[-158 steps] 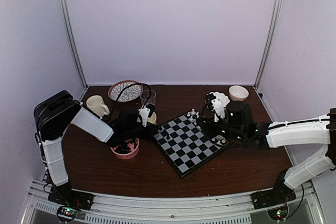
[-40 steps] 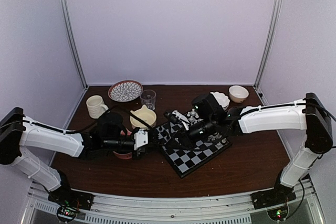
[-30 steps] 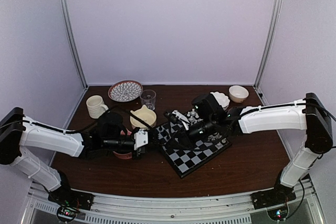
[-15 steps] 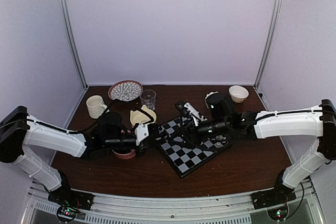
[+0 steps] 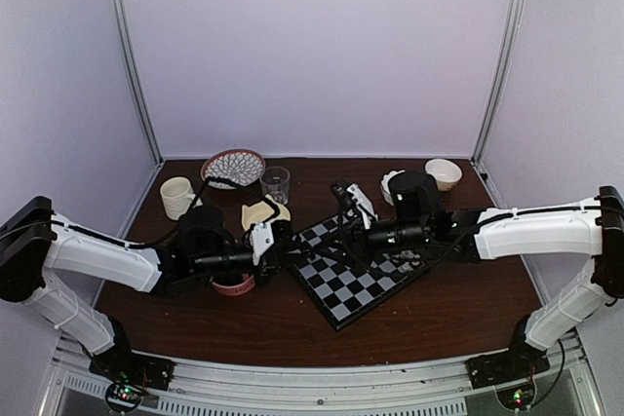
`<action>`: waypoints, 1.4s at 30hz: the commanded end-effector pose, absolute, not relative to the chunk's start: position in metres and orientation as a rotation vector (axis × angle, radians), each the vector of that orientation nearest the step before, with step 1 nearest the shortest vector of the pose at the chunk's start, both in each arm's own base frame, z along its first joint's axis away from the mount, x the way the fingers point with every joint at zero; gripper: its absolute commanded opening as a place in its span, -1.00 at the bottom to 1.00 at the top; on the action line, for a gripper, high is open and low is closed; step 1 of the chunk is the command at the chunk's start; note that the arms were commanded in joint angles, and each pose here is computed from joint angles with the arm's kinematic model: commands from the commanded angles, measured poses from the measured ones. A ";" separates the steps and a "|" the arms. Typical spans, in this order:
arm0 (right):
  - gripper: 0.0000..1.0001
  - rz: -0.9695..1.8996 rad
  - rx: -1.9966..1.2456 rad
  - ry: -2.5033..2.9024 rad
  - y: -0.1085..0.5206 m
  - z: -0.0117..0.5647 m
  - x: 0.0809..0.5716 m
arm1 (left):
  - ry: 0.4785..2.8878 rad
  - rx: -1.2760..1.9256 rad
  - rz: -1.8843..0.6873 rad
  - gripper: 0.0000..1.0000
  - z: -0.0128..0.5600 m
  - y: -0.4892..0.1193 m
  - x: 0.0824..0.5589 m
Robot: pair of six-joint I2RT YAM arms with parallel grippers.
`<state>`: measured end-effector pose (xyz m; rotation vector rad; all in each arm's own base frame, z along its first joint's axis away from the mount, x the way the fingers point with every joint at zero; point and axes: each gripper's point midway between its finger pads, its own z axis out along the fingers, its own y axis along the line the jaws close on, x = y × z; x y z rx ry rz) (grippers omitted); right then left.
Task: Set up the chess pieces on the board
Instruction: Pass from the left arm to the right, then place the queen at d8.
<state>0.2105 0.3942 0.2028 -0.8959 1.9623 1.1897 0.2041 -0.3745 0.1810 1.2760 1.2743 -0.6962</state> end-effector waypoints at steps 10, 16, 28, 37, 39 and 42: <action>-0.41 1.234 -0.909 1.929 0.399 0.209 0.207 | 1.215 1.240 -0.733 -0.82 0.198 -0.377 0.199; -0.56 1.246 -0.917 1.933 0.401 0.208 0.206 | 1.210 1.236 -0.739 -0.82 0.198 -0.376 0.198; -0.98 1.207 -0.912 1.945 0.398 0.208 0.209 | 1.218 1.244 -0.748 -0.40 0.196 -0.374 0.195; -1.00 0.785 -0.940 2.168 0.370 0.181 0.237 | 1.385 1.156 -0.709 -0.16 0.174 -0.343 0.197; -1.00 0.699 -0.946 2.215 0.365 0.176 0.244 | 1.451 1.103 -0.698 -0.06 0.171 -0.333 0.199; -1.00 0.605 -0.963 2.273 0.361 0.165 0.248 | 1.593 0.954 -0.676 0.08 0.167 -0.315 0.211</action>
